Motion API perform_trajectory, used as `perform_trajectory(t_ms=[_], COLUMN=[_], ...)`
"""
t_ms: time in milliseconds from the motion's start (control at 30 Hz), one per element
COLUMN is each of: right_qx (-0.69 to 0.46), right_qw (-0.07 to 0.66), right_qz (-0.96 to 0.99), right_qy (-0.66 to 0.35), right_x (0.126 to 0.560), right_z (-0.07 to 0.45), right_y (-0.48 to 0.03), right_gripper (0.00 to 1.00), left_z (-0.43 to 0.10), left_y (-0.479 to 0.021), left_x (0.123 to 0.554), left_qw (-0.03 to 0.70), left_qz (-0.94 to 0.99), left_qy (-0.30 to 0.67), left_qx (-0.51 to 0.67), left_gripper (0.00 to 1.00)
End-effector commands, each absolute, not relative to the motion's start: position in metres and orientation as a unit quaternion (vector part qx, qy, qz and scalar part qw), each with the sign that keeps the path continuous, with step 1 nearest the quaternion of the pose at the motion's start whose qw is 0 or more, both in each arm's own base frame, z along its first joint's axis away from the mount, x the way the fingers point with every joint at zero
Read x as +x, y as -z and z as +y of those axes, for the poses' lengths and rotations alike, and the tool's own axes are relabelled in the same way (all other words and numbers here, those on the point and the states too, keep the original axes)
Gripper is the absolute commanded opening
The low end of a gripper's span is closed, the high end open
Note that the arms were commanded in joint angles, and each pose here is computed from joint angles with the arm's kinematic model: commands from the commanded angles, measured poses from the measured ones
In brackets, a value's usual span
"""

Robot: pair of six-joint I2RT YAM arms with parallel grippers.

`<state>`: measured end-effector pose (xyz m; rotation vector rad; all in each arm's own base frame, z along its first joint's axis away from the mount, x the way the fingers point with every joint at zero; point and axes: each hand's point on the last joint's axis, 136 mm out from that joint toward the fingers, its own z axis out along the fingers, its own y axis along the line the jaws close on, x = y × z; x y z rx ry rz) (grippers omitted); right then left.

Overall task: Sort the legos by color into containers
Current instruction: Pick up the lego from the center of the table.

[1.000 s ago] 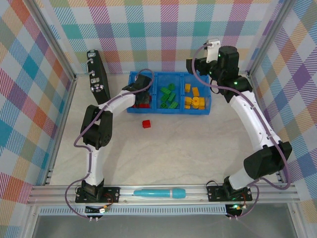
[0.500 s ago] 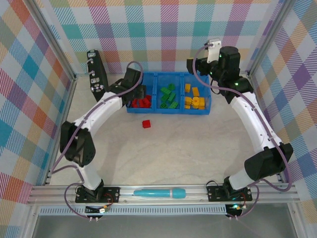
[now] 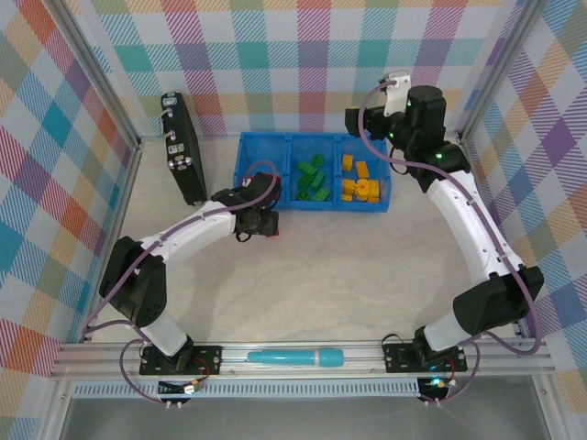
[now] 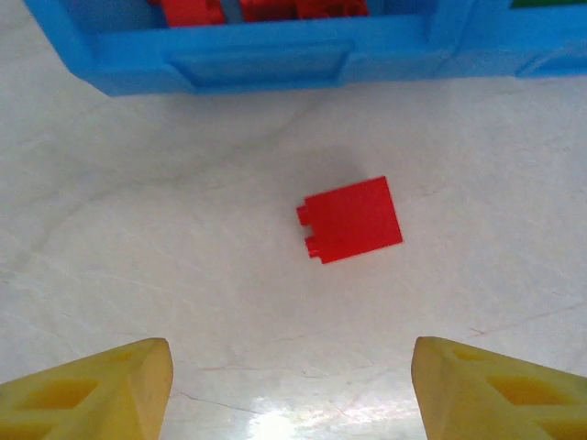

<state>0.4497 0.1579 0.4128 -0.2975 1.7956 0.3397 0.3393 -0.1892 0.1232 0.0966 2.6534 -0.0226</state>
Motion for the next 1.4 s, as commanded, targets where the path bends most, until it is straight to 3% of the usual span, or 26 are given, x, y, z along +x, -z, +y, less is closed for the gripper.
perform_trajectory(t_ms=[0, 733, 967, 1200, 1367], right_qx=[-0.13, -0.127, -0.125, -0.125, -0.126], right_qw=[0.616, 0.622, 0.622, 0.621, 0.618], right_qz=[0.759, 0.757, 0.759, 0.76, 0.762], right_qy=[-0.166, -0.155, -0.148, -0.146, -0.148], right_x=[0.439, 0.438, 0.44, 0.443, 0.446], right_z=[0.162, 0.158, 0.156, 0.156, 0.157], right_y=[-0.43, -0.432, -0.431, -0.429, -0.427], right_gripper=[0.99, 0.99, 0.99, 0.99, 0.99], left_z=[-0.204, -0.219, -0.215, -0.206, -0.195], left_y=[-0.119, -0.052, -0.037, -0.035, -0.054], left_x=[0.345, 0.382, 0.384, 0.388, 0.392], left_qw=[0.249, 0.231, 0.215, 0.212, 0.23], left_qz=[0.968, 0.973, 0.977, 0.977, 0.973], left_qy=[0.031, 0.006, 0.0, 0.002, -0.01], left_qx=[0.018, -0.006, -0.013, -0.028, -0.027], left_gripper=[0.71, 0.73, 0.65, 0.45, 0.39])
